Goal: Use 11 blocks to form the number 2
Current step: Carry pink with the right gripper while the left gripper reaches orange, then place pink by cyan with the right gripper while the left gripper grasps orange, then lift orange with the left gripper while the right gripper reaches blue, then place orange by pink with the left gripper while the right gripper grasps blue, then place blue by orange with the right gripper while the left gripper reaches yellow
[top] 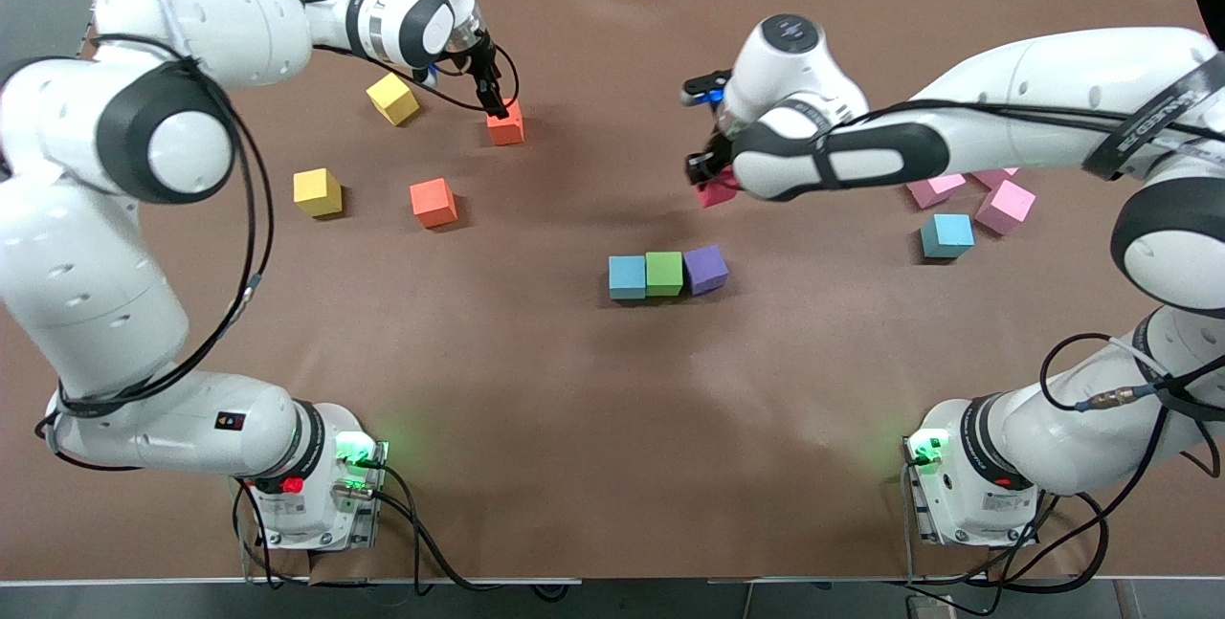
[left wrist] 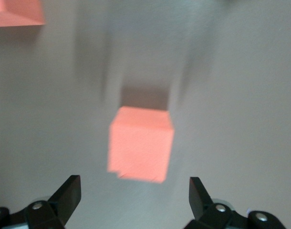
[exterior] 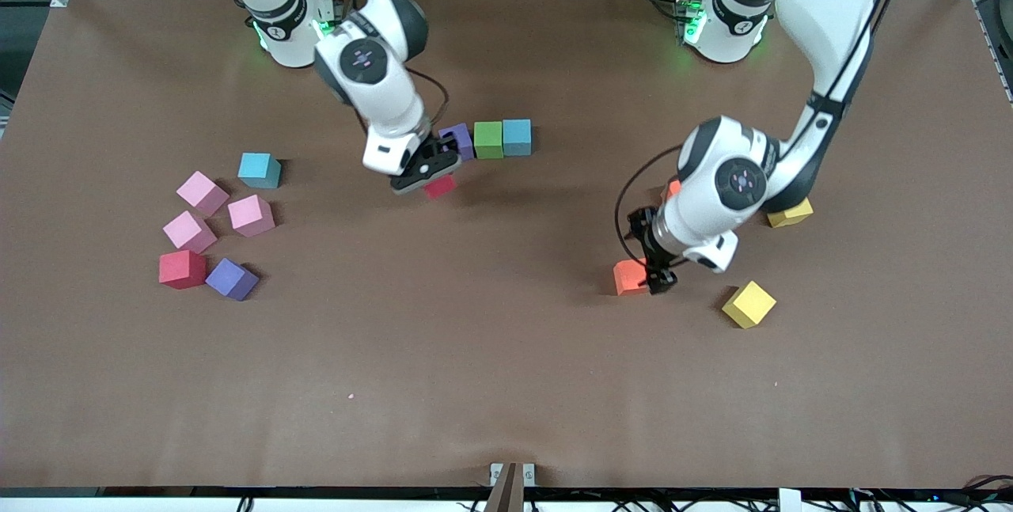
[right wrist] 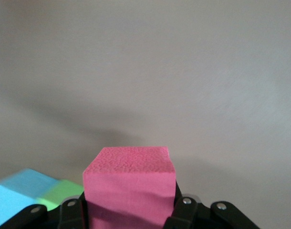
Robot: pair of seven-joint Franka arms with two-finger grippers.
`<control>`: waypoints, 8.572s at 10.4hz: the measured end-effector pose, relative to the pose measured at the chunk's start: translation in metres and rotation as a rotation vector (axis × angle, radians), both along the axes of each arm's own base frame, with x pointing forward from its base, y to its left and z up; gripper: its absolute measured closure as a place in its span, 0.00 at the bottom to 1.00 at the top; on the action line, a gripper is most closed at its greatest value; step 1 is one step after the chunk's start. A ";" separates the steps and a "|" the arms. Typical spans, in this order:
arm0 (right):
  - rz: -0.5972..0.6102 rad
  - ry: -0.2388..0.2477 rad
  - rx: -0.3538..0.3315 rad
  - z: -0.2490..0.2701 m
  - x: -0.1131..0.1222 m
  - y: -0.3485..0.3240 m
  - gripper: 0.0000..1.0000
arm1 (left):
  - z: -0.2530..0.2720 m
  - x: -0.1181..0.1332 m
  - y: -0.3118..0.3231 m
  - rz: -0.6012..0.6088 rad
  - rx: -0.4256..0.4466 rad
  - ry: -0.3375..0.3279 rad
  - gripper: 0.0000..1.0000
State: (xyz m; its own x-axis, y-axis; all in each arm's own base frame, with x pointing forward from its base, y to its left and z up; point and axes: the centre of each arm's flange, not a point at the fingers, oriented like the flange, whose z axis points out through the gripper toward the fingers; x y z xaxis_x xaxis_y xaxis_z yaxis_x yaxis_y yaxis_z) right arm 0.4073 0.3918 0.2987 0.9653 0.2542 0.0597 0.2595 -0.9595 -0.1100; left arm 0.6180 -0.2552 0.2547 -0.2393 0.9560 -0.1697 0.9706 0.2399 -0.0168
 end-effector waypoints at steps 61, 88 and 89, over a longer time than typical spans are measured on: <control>0.613 0.064 -0.040 -0.051 0.249 -0.452 0.00 | -0.070 -0.183 -0.270 -1.887 0.053 -0.099 0.41; 1.317 -0.113 -0.046 -0.053 0.096 0.012 0.41 | 0.020 0.058 0.211 -0.957 0.128 -0.006 0.00; 1.345 -0.104 -0.044 -0.062 0.085 0.025 0.41 | 0.015 0.059 0.217 -0.948 0.124 -0.010 0.00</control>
